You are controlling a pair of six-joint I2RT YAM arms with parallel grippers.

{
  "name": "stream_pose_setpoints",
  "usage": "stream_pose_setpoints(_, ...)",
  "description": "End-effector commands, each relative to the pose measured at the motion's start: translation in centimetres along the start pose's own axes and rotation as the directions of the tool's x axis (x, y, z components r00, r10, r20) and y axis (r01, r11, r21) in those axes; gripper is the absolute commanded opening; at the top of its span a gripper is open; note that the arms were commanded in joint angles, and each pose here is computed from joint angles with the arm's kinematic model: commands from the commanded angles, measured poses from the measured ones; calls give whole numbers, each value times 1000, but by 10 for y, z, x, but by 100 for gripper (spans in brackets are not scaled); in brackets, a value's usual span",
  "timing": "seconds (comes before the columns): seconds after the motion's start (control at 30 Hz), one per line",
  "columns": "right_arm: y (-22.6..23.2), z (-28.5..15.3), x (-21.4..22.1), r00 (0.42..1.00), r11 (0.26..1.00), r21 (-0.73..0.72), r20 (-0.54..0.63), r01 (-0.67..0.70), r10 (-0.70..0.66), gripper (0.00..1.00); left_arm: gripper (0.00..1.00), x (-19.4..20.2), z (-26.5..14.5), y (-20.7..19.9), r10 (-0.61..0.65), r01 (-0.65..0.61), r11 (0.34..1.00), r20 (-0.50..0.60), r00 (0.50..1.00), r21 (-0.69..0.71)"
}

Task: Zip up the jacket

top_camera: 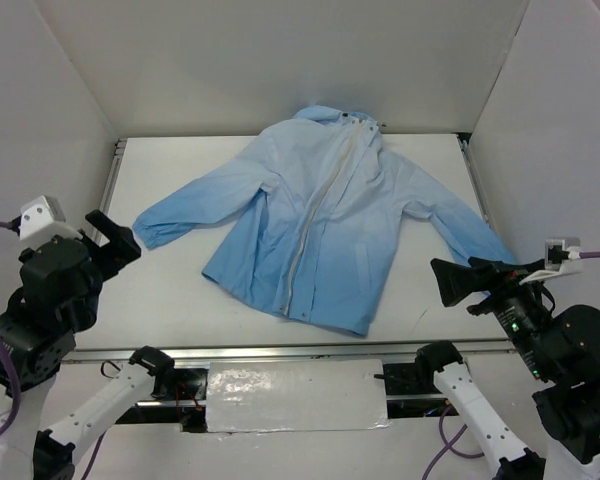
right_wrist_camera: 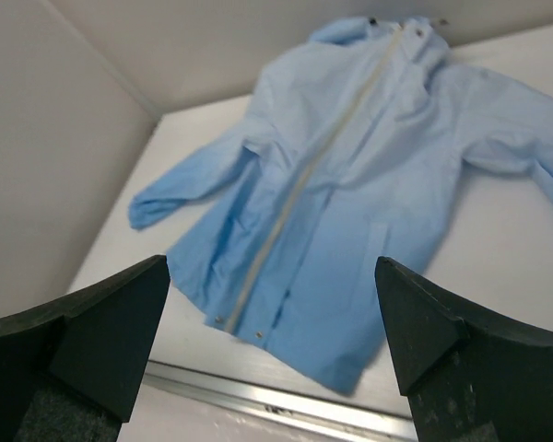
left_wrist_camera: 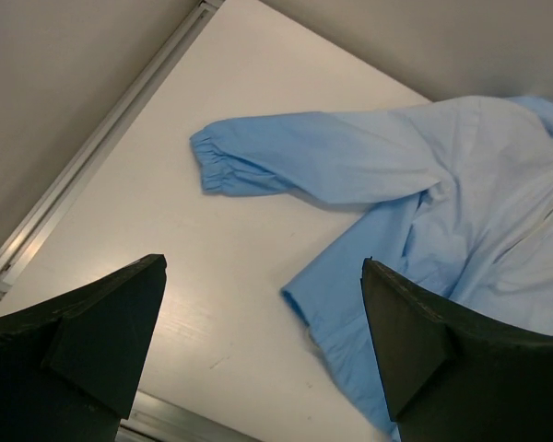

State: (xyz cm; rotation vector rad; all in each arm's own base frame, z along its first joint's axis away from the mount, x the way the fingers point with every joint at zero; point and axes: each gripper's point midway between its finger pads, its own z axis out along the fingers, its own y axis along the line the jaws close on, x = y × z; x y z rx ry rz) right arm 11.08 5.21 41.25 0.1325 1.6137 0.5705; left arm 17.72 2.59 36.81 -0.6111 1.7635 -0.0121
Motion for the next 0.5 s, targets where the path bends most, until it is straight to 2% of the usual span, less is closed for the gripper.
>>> stream_pose_setpoints(0.0,-44,-27,18,997,982,175,-48,74,-67,100,99,19,-6,24,106,-108,994,-39,994,-29)
stream_pose_setpoints(0.03,-56,-30,13,997,971,228,-25,73,-70,100,99,21,-8,27,118,-119,992,-41,992,-28)
stream_pose_setpoints(0.17,-72,-30,20,997,961,265,-26,77,-73,100,99,26,-15,39,129,-130,991,-36,991,-30)
stream_pose_setpoints(0.47,-73,-24,27,997,966,248,-22,73,-69,100,99,31,-20,48,110,-111,993,-34,993,-37)
